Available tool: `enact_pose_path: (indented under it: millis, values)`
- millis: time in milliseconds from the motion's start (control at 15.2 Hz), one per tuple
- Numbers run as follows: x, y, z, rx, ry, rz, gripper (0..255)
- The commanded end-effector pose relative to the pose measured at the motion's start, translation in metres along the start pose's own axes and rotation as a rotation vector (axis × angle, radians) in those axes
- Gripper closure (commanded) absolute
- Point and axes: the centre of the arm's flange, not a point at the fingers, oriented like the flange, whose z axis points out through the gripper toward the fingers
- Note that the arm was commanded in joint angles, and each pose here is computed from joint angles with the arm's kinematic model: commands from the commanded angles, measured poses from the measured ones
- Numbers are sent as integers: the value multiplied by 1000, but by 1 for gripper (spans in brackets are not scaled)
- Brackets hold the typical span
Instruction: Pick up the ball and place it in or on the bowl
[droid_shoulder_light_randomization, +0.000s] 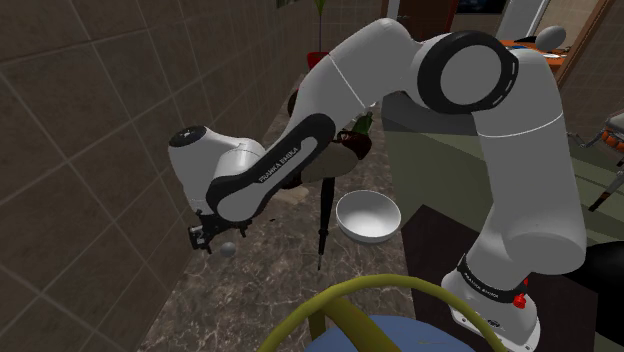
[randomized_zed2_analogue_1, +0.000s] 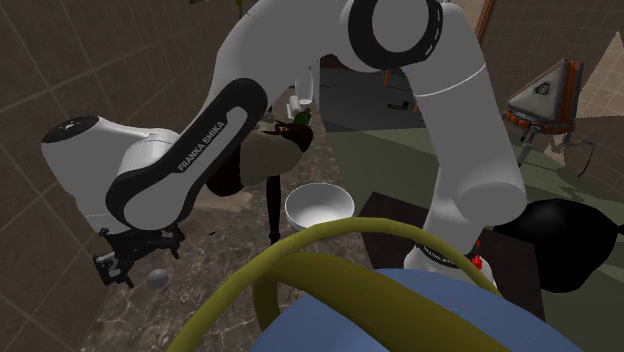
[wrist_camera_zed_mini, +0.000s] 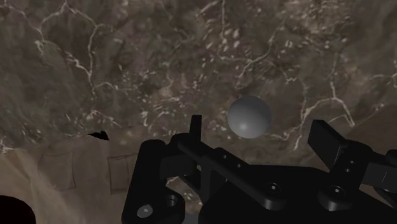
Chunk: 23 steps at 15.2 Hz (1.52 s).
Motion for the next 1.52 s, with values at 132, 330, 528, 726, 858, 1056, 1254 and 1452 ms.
enact_pose_path:
  millis: [132, 330, 528, 726, 858, 1056, 1254, 1452]
  values:
    - [2, -3, 21, 0, 1, 1, 0]
    - [2, -3, 40, 0, 1, 1, 0]
    - [2, -3, 40, 0, 1, 1, 0]
    - [2, -3, 40, 0, 1, 1, 0]
    - [2, -3, 40, 0, 1, 1, 0]
    - [2, -3, 40, 0, 1, 1, 255]
    - [2, -3, 40, 0, 1, 1, 255]
    - [2, -3, 40, 0, 1, 1, 255]
